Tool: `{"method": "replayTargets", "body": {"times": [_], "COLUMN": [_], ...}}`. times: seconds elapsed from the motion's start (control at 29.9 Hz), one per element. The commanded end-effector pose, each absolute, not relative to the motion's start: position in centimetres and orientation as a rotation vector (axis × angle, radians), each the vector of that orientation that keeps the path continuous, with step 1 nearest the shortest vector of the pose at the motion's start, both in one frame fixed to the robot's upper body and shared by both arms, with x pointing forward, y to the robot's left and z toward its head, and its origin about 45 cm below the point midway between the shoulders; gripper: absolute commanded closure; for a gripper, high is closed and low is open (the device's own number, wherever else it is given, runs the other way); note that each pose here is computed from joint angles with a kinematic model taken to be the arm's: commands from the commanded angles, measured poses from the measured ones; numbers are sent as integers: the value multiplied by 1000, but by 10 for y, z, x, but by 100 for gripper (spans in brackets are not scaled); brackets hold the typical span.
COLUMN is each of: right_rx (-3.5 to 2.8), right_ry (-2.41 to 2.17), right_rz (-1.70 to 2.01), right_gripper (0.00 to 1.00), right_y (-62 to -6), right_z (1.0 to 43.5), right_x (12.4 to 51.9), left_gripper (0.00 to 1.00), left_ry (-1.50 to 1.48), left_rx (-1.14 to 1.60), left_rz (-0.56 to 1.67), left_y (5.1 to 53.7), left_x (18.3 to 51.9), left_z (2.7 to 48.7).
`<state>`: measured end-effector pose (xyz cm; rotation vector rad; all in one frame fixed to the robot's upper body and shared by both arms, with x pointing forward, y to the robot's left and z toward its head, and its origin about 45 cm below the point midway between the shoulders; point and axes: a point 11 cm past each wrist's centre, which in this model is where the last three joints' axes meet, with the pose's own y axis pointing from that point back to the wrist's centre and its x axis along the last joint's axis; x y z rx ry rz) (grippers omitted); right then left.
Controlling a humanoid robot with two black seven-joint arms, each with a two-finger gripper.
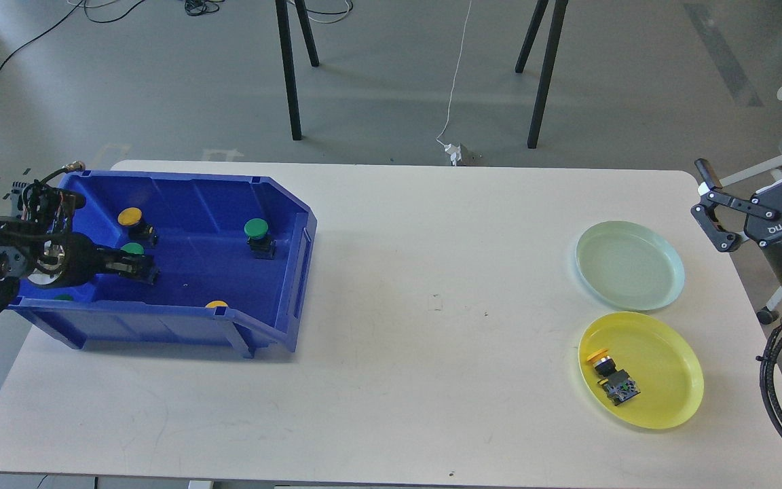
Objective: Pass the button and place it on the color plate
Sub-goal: 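Lower the left gripper into the bin and grasp a green-topped button, then lift the green button and carry it toward the right gripper, then grasp the green button with the right gripper and open the left gripper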
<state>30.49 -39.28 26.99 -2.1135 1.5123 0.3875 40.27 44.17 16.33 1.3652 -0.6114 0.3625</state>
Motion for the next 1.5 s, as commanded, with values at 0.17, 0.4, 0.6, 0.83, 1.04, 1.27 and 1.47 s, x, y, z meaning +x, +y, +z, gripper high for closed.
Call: {"method": "replayTargets", "body": {"times": [0.17,0.4,0.6,0.83,1.04,1.27,1.47], "right_rx": [-2166,-2375,-2459,-2609,-2701,-2678,-2664], "right_ry": [1539,1557,1412,1144,1080,1071,1041], "right_rz": [359,264,307,307,208,231,243], "right_gripper": [1,1,1,1,1,2,2], "right_y": [-394,-372,-332,-245,-172,-146,-132], "right_z": [267,249,249,256,263,257,260], "right_x": [304,298,297,327,361,375,376], "left_gripper": [97,97,97,97,96,96,96], "left_ry": [-607,-470,-301,-249,-242,-234,-233], "left_rx": [743,152,28,5,-1,-3,1], "left_rz": [481,439,392,417,426,435,449], "left_y": [349,231,154,146,148,150,153], "left_x": [401,387,401,407,408,409,413], "left_z": [302,361,311,299,300,299,298]}}
